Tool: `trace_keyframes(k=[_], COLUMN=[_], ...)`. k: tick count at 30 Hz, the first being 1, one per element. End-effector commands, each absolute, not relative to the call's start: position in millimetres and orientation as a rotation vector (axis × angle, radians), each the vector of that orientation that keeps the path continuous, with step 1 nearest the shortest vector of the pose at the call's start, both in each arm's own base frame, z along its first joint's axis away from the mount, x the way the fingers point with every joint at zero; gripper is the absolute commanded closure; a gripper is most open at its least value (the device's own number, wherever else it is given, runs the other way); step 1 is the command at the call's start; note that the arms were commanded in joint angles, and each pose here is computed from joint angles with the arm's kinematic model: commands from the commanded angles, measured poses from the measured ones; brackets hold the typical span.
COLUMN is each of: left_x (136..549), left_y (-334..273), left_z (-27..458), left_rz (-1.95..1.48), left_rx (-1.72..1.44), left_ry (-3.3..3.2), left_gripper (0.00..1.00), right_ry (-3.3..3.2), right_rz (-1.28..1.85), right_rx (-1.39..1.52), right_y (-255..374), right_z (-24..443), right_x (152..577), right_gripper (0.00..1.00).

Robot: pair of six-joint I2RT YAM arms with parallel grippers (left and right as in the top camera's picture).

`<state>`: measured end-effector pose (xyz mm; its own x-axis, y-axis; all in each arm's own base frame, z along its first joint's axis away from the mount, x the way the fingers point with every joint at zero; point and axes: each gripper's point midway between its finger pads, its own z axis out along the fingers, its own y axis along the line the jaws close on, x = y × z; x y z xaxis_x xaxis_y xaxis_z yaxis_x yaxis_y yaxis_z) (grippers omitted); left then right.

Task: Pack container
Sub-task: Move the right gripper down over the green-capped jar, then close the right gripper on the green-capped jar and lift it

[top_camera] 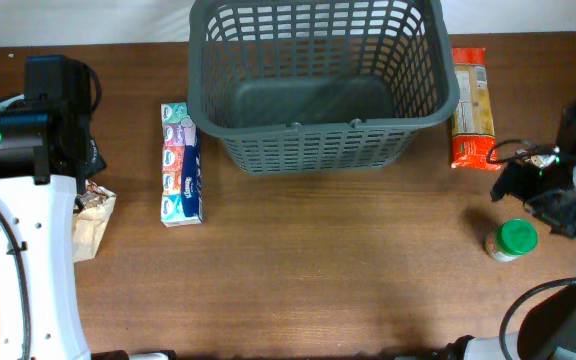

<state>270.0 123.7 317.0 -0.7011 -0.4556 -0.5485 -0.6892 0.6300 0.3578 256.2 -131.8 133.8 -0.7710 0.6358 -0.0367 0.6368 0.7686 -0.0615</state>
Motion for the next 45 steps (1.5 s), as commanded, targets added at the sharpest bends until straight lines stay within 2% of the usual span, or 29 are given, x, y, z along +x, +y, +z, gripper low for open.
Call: trace_keyframes(k=[1, 4, 12, 24, 45], left_x=[271, 272, 276, 277, 275], left_y=[120, 119, 119, 119, 119], left_z=[311, 310, 311, 311, 310], left_rz=[0.743, 0.732, 0.716, 0.711, 0.716], left_rx=[-0.911, -0.912, -0.914, -0.914, -0.913], left_ry=[2.476, 2.474, 2.458, 2.460, 2.468], left_gripper=[0.00, 0.00, 0.00, 0.00, 0.00], right_ry=[2.871, 2.829, 2.783, 2.782, 2.920], right_rz=[0.037, 0.139, 0.105, 0.024, -0.103], right_rx=[1.105, 1.144, 1.222, 1.261, 1.112], right_y=[-137, -147, -163, -167, -145], right_z=[136, 135, 133, 101, 68], right_x=[240, 233, 227, 226, 256], right_gripper=[0.01, 0.01, 0.01, 0.01, 0.01])
